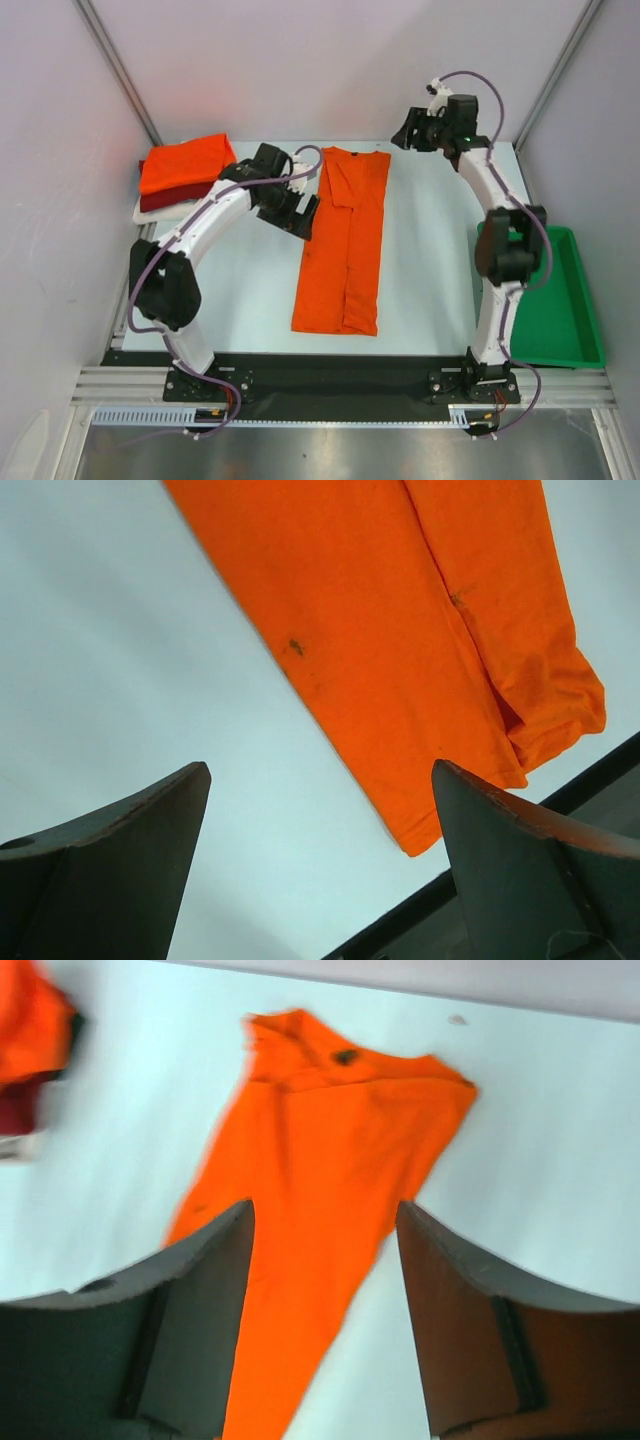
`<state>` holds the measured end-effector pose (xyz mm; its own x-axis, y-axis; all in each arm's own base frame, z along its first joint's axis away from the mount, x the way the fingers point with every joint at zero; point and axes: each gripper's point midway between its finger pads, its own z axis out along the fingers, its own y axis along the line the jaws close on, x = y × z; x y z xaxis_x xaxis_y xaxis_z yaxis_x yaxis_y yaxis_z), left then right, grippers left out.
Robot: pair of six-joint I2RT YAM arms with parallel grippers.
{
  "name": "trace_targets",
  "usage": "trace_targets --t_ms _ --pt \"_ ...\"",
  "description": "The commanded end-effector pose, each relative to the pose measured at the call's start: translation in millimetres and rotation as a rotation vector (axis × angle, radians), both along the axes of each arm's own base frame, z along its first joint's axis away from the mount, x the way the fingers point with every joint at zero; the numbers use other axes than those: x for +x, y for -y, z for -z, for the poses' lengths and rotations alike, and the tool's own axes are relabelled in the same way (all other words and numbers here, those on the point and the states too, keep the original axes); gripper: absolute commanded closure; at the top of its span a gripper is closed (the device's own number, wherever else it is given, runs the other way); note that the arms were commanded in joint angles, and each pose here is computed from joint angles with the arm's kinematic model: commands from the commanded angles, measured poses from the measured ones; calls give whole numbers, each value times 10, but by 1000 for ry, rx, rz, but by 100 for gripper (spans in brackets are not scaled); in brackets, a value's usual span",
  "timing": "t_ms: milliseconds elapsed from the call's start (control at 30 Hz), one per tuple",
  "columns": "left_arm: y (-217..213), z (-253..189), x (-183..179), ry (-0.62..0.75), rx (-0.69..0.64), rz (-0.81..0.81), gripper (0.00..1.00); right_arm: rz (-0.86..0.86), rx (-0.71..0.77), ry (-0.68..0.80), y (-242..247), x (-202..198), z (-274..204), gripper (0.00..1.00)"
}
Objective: Fold and stack the t-shirts
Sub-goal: Fold the tshirt
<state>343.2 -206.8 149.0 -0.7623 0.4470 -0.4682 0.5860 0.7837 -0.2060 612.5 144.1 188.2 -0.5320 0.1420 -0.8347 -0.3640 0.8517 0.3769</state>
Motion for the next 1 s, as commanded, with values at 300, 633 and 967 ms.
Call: trace_targets --t_ms 300,633,967 --pt "-270 267 -433 -250 -232 -324 7 -39 235 -662 -239 -3135 962 45" --pt "-238 723 -965 -478 -318 -338 31 -147 203 -871 -433 -4383 1463 49" --pt "-253 1138 -1434 -594 -284 -368 34 -159 157 -983 -570 -4570 1675 52"
